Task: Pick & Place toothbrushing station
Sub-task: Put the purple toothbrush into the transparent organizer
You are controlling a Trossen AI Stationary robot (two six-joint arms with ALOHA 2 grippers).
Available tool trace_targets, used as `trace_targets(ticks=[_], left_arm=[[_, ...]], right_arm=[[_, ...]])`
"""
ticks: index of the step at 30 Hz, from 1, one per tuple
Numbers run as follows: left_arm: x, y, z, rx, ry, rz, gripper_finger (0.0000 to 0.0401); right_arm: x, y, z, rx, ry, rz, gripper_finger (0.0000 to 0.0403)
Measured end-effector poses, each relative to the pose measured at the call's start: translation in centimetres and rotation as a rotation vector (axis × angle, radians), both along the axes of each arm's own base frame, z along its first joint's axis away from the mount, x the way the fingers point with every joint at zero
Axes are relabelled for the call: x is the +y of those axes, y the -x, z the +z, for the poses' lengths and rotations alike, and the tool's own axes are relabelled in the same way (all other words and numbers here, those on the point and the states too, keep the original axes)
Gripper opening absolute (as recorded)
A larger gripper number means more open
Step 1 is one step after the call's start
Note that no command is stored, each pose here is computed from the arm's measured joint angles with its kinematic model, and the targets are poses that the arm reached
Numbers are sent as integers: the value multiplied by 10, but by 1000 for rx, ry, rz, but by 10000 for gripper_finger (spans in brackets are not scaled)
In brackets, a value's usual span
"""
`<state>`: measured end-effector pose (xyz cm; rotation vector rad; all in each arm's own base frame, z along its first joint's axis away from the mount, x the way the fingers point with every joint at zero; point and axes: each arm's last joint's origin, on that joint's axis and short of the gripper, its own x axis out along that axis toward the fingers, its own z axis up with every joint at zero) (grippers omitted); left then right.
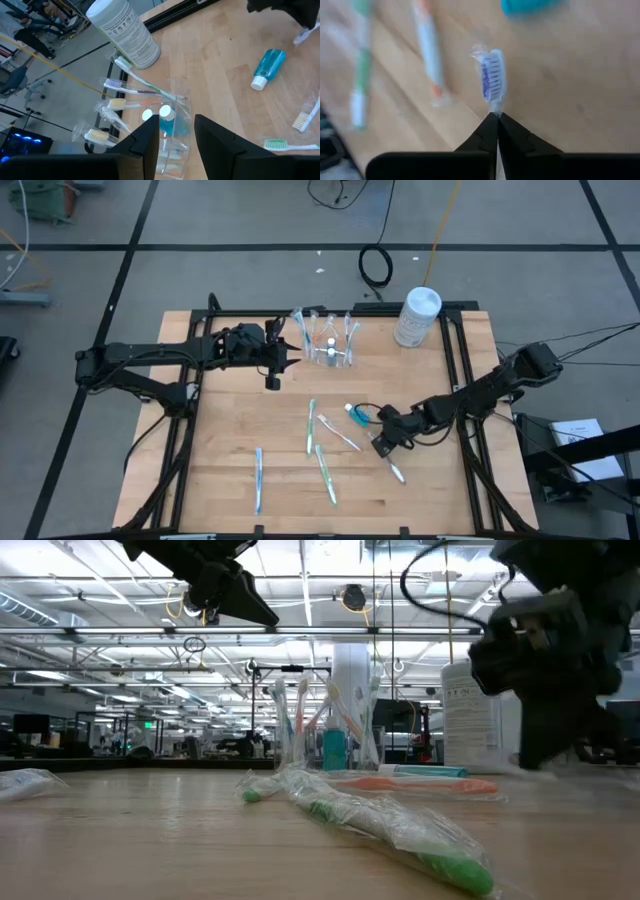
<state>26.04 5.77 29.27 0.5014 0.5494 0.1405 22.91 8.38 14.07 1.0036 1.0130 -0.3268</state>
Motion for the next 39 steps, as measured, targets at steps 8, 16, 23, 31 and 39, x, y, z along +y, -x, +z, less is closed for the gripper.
trace_targets(ticks=[8,16,23,31,39], left_arm=[[0,1,-2,22,19,7,127],[0,2,-4,39,39,16,127],[-1,4,-6,48,104,53,127],[-1,4,-6,21,192,105,127],[0,0,-7,-1,219,122,127]], right_arm=[[-25,1,41,-238,121,32,0],[-78,2,82,-516,477,65,0],[-124,-5,124,-783,1079,13,0],[-156,-15,120,-762,1263,-51,0],[-178,-40,84,-725,1243,-104,0]])
